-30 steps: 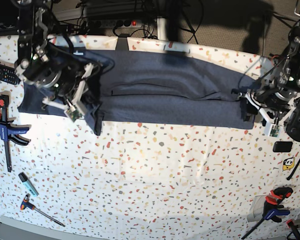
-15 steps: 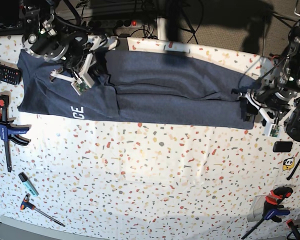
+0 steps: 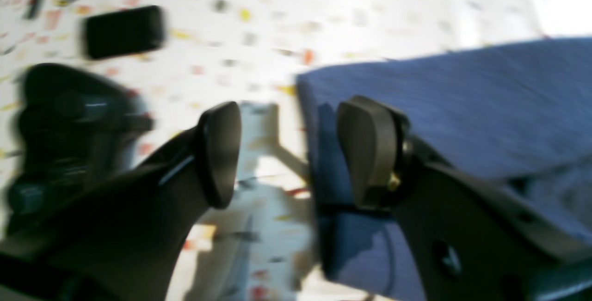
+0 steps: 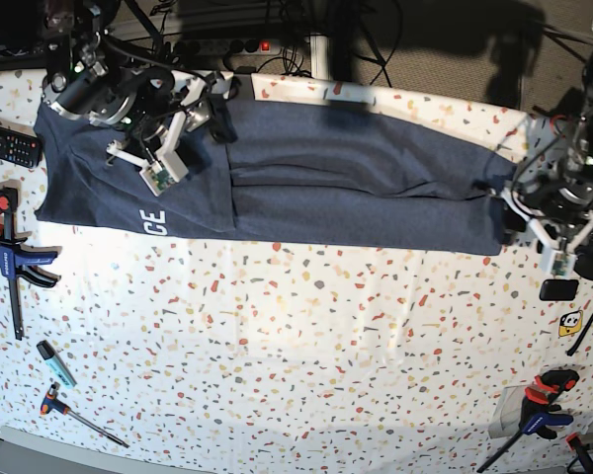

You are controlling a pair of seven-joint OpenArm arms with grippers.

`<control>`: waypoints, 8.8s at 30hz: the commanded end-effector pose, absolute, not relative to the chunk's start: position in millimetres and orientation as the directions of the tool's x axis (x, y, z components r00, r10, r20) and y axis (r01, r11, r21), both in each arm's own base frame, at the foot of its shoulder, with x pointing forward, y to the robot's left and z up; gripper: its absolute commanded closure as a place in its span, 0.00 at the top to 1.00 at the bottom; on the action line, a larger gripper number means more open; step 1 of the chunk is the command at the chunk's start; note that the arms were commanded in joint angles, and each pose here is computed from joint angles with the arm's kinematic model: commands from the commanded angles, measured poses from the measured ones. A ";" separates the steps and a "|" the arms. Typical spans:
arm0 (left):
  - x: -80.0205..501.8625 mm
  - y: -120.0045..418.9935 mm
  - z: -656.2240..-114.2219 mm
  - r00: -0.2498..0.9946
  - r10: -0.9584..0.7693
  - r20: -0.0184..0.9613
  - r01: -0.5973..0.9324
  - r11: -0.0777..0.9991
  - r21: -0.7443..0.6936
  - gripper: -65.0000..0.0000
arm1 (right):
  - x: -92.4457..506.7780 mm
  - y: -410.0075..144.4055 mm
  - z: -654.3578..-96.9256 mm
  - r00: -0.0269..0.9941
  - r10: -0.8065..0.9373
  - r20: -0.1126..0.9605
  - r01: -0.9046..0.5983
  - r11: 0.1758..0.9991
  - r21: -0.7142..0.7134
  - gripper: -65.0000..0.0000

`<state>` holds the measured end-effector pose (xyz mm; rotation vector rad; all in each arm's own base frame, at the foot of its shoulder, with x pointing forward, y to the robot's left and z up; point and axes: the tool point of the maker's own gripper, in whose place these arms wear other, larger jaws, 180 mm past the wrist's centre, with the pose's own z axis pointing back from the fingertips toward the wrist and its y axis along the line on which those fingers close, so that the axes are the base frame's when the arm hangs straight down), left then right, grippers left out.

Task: Fold the T-shirt properly
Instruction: 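Grasp the folded shirt's other end with the left gripper, then fold the left gripper's end over toward the right gripper, then release the left gripper and grasp the folded bundle's edge with the right gripper, then lift the bundle with both grippers and fold it over onto itself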

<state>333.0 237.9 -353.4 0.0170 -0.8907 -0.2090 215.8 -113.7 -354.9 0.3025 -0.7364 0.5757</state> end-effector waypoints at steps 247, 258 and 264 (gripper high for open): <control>288.4 198.1 -365.4 0.544 -0.510 0.666 0.286 0.859 0.424 0.45 | 254.7 165.5 -257.8 0.477 0.009 0.879 -0.822 0.360 0.442 0.48; 305.4 233.1 -336.1 0.558 -0.374 0.741 0.101 0.917 0.387 0.45 | 280.2 163.7 -239.5 0.385 0.101 0.917 -0.871 0.367 0.326 0.50; 301.0 185.3 -315.7 0.542 -0.216 0.812 0.188 0.973 0.134 0.29 | 316.9 115.8 -255.6 0.442 0.151 0.884 -0.801 0.510 0.313 0.14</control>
